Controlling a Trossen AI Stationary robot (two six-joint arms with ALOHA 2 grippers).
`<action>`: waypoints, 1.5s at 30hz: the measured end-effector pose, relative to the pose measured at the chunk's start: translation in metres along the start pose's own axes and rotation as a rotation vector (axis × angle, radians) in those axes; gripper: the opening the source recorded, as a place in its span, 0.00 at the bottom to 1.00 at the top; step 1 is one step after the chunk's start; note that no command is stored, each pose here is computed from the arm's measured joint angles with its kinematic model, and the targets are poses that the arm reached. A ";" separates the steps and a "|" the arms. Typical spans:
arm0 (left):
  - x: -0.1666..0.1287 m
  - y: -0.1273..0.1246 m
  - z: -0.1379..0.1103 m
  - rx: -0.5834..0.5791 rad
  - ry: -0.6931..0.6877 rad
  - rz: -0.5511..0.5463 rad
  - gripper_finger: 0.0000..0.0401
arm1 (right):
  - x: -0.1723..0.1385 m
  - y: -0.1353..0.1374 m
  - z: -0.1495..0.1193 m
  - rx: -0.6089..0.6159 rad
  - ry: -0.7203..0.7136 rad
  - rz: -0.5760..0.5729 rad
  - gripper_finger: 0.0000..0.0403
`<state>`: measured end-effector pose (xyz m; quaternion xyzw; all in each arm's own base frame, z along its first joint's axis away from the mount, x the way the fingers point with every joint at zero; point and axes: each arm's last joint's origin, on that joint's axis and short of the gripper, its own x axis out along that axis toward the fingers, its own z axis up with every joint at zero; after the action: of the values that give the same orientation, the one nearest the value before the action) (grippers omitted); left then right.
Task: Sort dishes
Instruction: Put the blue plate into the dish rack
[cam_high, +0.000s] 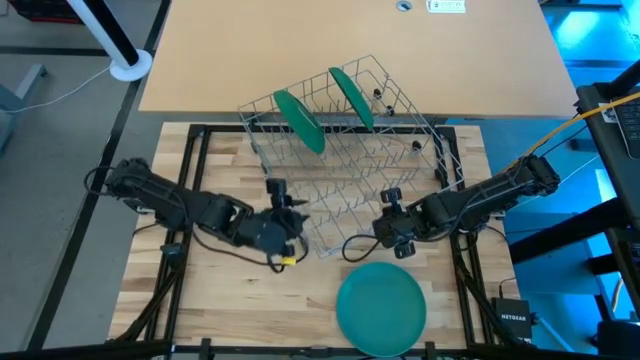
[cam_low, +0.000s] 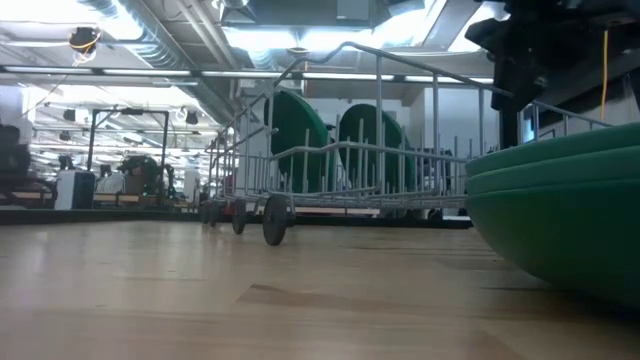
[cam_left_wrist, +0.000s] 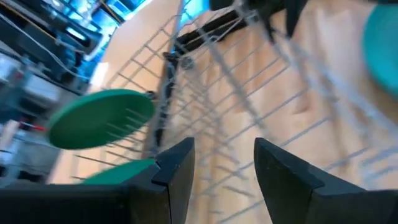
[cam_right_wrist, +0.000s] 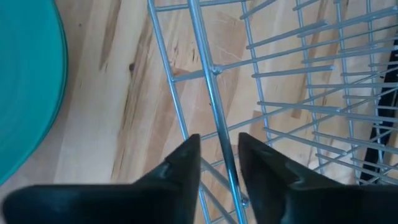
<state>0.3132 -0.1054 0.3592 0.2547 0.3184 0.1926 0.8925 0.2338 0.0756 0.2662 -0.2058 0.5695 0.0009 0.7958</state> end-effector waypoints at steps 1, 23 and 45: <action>-0.001 -0.005 0.001 -0.039 -0.008 -0.013 0.39 | 0.000 0.000 0.000 -0.002 0.001 0.000 0.32; 0.017 -0.131 0.025 -0.723 -0.088 -0.533 0.39 | -0.030 -0.011 -0.008 -0.071 0.142 -0.009 0.40; 0.081 -0.197 -0.014 -1.004 0.228 -0.507 0.39 | -0.156 -0.046 0.023 0.083 -0.293 0.326 0.40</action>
<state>0.3981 -0.2163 0.1978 -0.3072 0.3333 0.1264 0.8823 0.2107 0.0771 0.4289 -0.0759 0.4729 0.1359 0.8672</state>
